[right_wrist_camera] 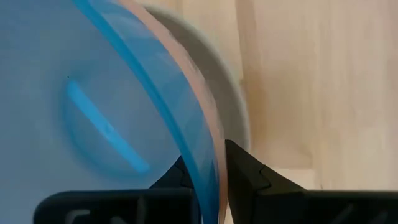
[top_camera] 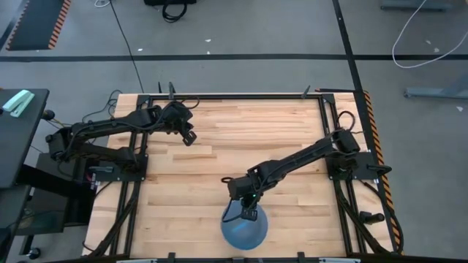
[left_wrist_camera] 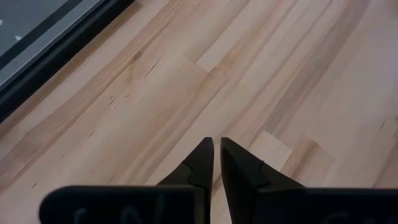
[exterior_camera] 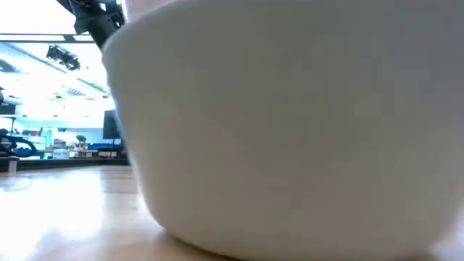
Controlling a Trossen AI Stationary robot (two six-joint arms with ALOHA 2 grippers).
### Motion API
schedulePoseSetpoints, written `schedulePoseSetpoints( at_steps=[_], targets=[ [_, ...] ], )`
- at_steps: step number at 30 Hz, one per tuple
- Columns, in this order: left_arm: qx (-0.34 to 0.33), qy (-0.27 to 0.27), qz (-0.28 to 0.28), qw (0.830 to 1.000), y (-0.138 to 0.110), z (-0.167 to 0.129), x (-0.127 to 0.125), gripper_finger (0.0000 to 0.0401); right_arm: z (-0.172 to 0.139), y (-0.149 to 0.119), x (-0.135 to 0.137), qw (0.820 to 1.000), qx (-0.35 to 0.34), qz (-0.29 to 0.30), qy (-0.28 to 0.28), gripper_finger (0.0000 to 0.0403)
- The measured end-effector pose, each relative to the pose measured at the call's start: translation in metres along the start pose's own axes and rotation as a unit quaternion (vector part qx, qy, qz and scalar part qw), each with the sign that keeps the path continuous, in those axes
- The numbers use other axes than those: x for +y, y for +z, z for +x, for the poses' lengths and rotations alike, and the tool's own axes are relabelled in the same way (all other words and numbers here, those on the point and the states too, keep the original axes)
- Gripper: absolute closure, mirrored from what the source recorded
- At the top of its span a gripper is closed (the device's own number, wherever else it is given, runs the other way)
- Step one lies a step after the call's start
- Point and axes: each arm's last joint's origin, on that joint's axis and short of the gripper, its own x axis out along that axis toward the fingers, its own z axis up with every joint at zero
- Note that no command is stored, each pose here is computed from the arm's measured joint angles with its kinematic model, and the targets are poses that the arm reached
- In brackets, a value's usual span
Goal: Nest bowls inside each other
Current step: Stack the stacked bowls on top of the white bowl
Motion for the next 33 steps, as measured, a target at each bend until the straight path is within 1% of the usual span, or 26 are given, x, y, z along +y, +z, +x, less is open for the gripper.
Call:
schedulePoseSetpoints(
  at_steps=[6,9,12,14,18,23,29,33],
  targets=[
    [0.0,0.0,0.0,1.0,0.0,0.0,0.0,0.0375,0.012,0.007,-0.013,1.0,0.01,-0.004,-0.004,0.036],
    [0.0,0.0,0.002,1.0,0.0,0.0,0.0,0.0378,0.013,0.011,-0.021,1.0,0.012,-0.005,-0.004,0.036],
    [0.0,0.0,0.002,1.0,0.0,0.0,0.0,0.0377,0.007,0.015,-0.03,1.0,0.004,-0.008,-0.013,0.036],
    [0.0,0.0,0.002,1.0,0.0,0.0,0.0,0.0375,0.0,0.018,-0.038,0.999,-0.007,-0.004,-0.034,0.036],
    [0.0,0.001,0.003,1.0,0.0,0.0,0.0,0.037,-0.012,0.024,-0.058,0.998,-0.012,0.011,-0.058,0.036],
    [0.0,0.0,0.004,1.0,0.0,0.0,0.0,0.0373,-0.022,0.029,-0.084,0.997,0.003,0.029,-0.069,0.036],
    [0.0,0.001,0.003,1.0,0.0,0.0,0.0,0.0382,-0.035,0.034,-0.117,0.995,0.013,0.064,-0.081,0.036],
    [0.0,0.0,0.004,1.0,0.0,0.0,0.0,0.0379,-0.042,0.035,-0.136,0.992,0.02,0.087,-0.088,0.0362]
  ],
)
